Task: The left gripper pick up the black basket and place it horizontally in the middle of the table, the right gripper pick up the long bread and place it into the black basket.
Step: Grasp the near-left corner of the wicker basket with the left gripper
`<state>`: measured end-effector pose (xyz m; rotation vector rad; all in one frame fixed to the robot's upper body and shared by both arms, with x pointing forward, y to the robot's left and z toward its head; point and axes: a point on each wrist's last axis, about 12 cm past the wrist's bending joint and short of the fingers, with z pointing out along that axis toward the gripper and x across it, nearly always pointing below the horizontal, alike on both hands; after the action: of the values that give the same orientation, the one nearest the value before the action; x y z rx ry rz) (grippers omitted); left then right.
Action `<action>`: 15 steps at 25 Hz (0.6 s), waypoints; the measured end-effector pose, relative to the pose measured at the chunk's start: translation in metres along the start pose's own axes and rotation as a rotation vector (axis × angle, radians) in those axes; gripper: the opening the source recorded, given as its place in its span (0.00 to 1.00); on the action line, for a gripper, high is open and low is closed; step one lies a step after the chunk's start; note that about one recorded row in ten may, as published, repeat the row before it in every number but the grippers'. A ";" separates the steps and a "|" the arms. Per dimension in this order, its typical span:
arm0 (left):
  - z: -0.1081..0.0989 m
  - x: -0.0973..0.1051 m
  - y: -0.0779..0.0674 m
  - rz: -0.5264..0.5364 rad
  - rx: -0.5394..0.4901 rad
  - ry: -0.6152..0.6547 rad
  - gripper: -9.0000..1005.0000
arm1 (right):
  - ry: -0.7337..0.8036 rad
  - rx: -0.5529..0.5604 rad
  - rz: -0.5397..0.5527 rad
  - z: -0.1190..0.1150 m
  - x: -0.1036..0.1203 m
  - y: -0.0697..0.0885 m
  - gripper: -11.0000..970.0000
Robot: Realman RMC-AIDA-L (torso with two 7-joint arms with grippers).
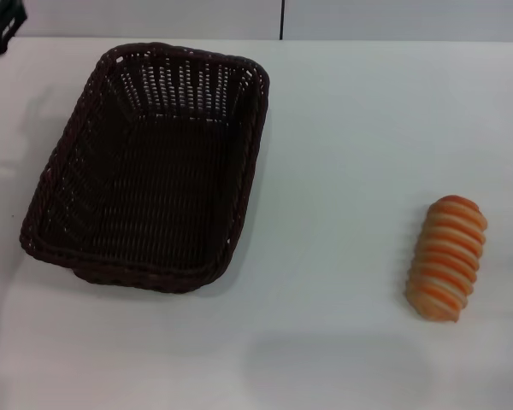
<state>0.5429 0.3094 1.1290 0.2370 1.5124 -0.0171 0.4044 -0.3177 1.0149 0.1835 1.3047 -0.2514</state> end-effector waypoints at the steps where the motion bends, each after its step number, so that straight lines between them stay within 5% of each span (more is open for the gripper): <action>1: 0.000 0.000 0.000 0.000 0.000 0.000 0.79 | -0.001 0.001 0.004 0.000 0.000 0.001 0.79; 2: 0.005 -0.025 -0.002 0.021 0.048 0.085 0.79 | -0.002 0.003 0.012 -0.001 -0.001 0.002 0.79; 7: 0.012 -0.067 -0.012 0.106 0.081 0.292 0.79 | -0.003 0.003 0.029 -0.001 -0.001 0.006 0.79; 15: 0.020 -0.113 -0.029 0.215 0.128 0.546 0.79 | -0.012 -0.001 0.051 0.004 -0.003 0.014 0.79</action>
<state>0.5511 0.2624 1.2369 0.5388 2.0227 0.1318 0.4108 -0.3052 1.0189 0.2136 1.2863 -0.2083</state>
